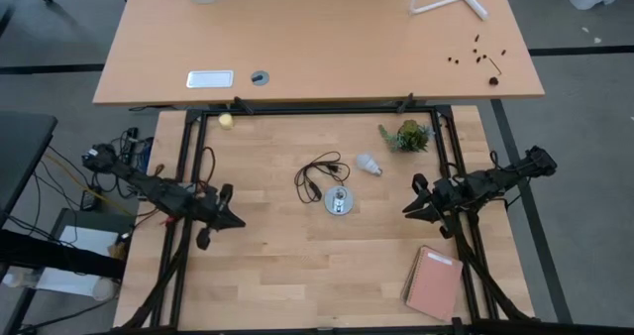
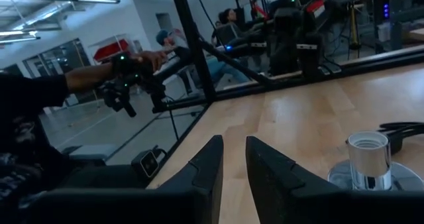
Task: Screw lightbulb
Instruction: Return to Home Position
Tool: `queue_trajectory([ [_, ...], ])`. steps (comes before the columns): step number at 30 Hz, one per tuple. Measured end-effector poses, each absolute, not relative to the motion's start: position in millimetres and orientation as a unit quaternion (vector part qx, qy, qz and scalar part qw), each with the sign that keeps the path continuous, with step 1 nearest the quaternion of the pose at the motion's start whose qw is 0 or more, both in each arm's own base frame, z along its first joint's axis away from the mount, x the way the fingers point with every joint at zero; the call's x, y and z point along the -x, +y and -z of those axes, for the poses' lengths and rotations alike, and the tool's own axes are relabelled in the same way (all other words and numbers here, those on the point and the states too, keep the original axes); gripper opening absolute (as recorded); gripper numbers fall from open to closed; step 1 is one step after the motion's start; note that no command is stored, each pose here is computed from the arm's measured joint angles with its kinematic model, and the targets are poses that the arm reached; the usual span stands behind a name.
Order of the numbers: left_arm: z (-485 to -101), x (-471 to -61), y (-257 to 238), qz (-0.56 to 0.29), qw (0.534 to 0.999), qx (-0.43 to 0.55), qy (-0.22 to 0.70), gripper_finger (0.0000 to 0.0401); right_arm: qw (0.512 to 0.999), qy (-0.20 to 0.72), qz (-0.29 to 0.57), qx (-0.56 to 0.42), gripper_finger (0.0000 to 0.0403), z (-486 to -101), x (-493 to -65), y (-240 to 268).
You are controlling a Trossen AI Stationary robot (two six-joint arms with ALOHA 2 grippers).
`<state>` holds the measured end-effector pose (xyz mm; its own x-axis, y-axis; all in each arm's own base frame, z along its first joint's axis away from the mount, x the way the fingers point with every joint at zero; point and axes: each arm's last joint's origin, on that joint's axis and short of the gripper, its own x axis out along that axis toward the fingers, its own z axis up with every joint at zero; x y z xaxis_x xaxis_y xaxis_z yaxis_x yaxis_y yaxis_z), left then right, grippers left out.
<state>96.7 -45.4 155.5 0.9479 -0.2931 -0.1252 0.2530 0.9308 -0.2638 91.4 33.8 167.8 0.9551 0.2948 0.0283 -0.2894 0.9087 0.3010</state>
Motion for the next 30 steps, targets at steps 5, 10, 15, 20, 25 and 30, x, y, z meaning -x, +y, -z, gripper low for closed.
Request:
queue_trajectory([
  [5, -161.3, -93.6, -43.0, 0.142, 0.979, 0.135, 0.049, 0.0012, 0.976, 0.009, -0.152, -0.153, 0.0074, -167.8, -91.3, 34.0],
  [10, -166.9, -90.9, -38.5, 0.133, 0.98, 0.146, 0.015, 0.0012, 0.976, 0.008, -0.152, -0.153, 0.0075, -168.0, -91.3, 34.0],
  [15, -169.0, -90.2, -35.1, 0.121, 0.981, 0.151, -0.001, 0.0012, 0.977, 0.008, -0.151, -0.153, 0.0073, -168.1, -91.4, 33.8],
  [20, -168.9, -91.2, -32.5, 0.107, 0.983, 0.15, -0.002, 0.0012, 0.977, 0.007, -0.151, -0.153, 0.0074, -168.1, -91.4, 33.8],
  [25, -168.7, -92.3, -29.3, 0.09, 0.985, 0.15, -0.004, 0.0012, 0.977, 0.009, -0.151, -0.153, 0.0074, -167.9, -91.5, 33.9],
  [30, -169.0, -92.8, -27.6, 0.081, 0.985, 0.151, -0.007, 0.0012, 0.977, 0.009, -0.151, -0.153, 0.0074, -167.9, -91.6, 33.9],
])
